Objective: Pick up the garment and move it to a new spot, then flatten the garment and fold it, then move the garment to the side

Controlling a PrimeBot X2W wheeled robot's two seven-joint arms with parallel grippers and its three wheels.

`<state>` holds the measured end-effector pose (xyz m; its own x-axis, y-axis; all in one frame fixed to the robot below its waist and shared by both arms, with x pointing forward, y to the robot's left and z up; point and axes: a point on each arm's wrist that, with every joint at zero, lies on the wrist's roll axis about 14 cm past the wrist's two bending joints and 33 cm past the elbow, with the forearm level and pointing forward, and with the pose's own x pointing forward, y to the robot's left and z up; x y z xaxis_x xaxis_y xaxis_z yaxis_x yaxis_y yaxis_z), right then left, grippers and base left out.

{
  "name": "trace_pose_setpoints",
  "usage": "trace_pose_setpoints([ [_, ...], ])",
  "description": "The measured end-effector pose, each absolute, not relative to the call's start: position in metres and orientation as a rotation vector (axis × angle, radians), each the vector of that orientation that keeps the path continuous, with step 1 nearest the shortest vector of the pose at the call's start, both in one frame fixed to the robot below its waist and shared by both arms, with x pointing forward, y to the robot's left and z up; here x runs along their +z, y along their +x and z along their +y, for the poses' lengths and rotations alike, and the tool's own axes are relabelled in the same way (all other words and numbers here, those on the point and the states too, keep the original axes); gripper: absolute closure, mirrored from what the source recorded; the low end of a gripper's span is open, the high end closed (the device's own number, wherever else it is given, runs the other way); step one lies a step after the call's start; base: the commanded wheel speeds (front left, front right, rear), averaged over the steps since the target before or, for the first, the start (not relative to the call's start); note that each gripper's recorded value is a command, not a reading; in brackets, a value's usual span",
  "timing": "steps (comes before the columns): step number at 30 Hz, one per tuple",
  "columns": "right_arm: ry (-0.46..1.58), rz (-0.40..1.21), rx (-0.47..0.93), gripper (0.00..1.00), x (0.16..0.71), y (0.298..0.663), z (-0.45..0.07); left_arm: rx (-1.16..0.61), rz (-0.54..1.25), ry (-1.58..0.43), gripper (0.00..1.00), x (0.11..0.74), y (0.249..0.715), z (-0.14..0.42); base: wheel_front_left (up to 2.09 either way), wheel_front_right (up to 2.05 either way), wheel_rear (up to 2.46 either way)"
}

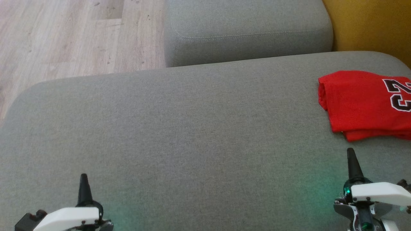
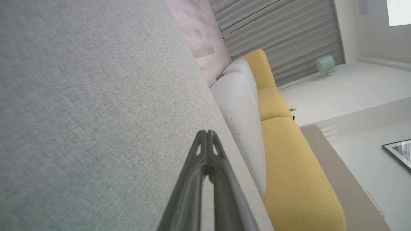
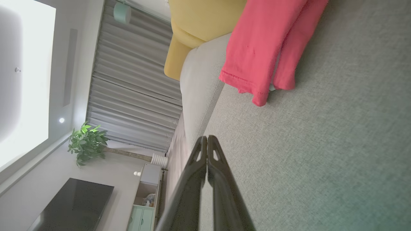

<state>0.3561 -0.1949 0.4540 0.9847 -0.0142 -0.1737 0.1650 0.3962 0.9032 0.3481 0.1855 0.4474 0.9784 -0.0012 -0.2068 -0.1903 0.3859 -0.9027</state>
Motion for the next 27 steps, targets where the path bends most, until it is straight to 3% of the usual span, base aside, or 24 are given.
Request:
trace_pose_setpoints([
  [27, 1.481, 0.093, -0.123, 1.0, 0.464, 0.366, -0.204, 0.082, 0.128, -1.482, 1.0, 0.466, 0.367, 0.188, 0.0, 0.0, 0.0],
])
